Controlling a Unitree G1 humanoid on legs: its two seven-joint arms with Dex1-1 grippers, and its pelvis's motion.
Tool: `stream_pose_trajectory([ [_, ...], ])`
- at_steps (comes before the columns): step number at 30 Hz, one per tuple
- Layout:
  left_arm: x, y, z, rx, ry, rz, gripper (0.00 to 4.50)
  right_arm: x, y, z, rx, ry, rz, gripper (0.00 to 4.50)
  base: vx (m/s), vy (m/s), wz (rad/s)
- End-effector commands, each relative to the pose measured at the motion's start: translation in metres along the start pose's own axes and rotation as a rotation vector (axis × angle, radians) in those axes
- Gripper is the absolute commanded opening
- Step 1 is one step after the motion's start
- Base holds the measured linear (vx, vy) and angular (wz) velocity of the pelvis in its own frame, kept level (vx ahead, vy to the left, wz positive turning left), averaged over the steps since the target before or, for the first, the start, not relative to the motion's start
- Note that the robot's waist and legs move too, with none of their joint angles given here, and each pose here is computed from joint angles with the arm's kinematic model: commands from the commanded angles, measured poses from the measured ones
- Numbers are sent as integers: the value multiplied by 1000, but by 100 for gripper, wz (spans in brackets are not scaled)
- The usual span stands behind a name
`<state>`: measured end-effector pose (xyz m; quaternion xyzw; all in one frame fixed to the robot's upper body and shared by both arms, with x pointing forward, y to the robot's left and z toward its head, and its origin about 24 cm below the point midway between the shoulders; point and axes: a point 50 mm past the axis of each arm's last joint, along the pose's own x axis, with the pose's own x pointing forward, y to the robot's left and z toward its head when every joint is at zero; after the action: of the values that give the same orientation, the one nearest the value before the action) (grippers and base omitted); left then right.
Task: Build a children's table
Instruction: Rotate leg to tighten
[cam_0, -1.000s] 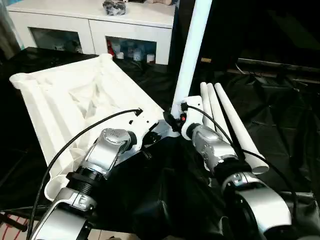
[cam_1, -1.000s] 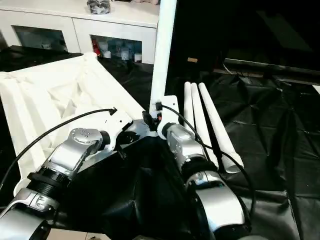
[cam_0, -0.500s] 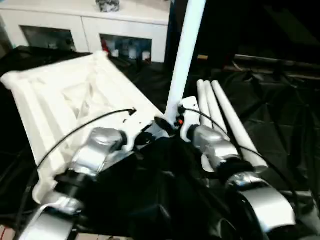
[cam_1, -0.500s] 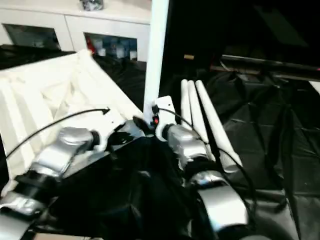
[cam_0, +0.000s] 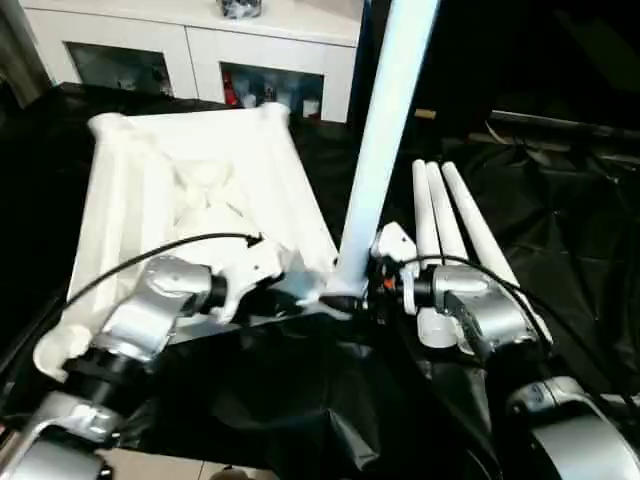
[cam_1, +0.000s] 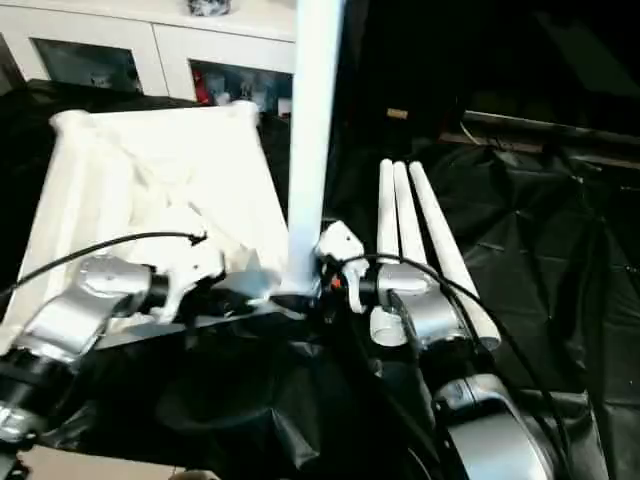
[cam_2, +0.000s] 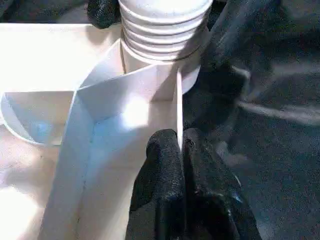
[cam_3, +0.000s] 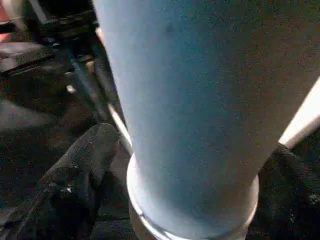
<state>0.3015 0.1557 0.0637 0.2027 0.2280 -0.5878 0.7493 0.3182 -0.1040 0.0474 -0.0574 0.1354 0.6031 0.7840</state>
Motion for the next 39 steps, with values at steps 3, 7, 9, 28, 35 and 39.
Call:
stream_pose_trajectory([
  [3,3,-6,4,41,-15,-65,0,2,7,3,6,-7,69,348,0,0,0],
  [7,2,-6,3,37,-11,-62,0,4,10,1,19,-5,79,314,0,0,0],
  [9,2,-5,2,36,-12,-62,0,6,11,0,28,-6,79,305,0,0,0],
  [28,37,25,21,-209,-35,451,0,77,-4,-9,378,-25,-555,272,0,0,0],
  [35,40,17,24,-170,-45,414,0,86,-2,-2,373,-58,-528,387,0,0,0],
  [39,35,13,23,-135,-61,360,0,80,-5,3,316,-83,-451,391,0,0,0],
])
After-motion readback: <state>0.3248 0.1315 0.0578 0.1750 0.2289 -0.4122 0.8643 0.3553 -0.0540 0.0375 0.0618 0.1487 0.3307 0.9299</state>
